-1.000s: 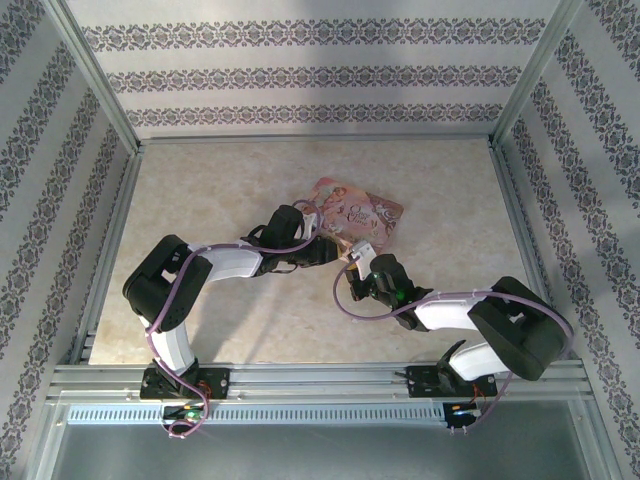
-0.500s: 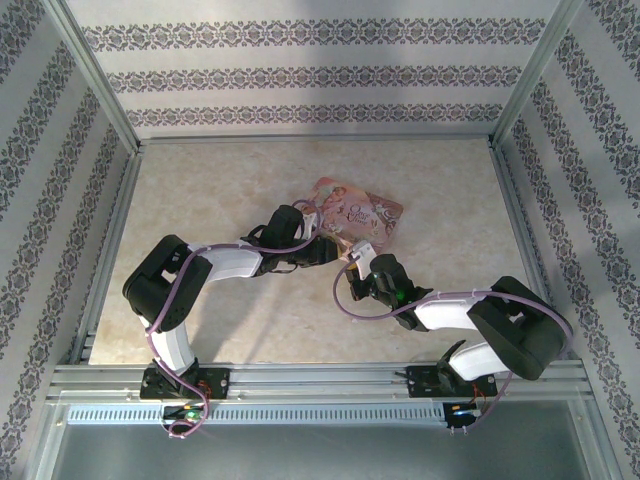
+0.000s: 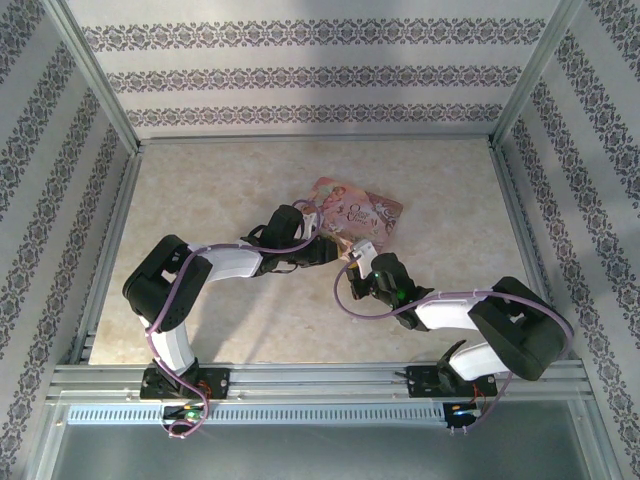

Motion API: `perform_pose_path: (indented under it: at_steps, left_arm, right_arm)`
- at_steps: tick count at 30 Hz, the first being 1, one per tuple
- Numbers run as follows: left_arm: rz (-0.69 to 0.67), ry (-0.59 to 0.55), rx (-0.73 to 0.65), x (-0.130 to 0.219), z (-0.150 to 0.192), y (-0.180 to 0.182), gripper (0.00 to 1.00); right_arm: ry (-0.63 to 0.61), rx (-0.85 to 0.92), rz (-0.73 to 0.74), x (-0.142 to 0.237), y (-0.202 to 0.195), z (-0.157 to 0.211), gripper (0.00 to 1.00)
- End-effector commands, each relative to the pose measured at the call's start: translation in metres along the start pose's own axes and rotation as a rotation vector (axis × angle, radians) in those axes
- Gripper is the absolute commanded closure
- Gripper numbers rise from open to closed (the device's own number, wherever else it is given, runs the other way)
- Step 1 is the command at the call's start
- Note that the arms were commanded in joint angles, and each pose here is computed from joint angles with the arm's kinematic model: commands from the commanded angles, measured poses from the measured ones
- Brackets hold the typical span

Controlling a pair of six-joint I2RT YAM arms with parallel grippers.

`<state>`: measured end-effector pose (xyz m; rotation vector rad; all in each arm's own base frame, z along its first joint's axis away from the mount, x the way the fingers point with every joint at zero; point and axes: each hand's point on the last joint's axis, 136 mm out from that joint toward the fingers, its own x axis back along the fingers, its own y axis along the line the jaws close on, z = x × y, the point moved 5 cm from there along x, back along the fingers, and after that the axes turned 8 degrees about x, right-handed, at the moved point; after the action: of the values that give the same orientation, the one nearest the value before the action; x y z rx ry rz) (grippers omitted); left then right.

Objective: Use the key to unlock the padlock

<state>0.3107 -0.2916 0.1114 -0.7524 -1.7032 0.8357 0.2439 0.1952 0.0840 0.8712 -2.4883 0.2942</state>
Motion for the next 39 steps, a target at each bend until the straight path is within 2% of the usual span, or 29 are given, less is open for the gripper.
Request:
perform_pose_path:
  at_steps: [1, 23, 39]
  left_arm:
    - [0.082, -0.002, -0.047, 0.006, -0.002, -0.030, 0.73]
    - [0.091, -0.001, -0.051, 0.006, -0.003, -0.034, 0.73]
    - [0.104, -0.001, -0.038, 0.005, -0.003, -0.034, 0.73]
  right_arm:
    - [-0.101, -0.022, 0.008, 0.004, -0.005, -0.027, 1.00]
    - [-0.119, -0.030, 0.028, -0.010, -0.010, -0.037, 1.00]
    - [-0.266, -0.065, -0.069, -0.021, -0.001, -0.067, 1.00]
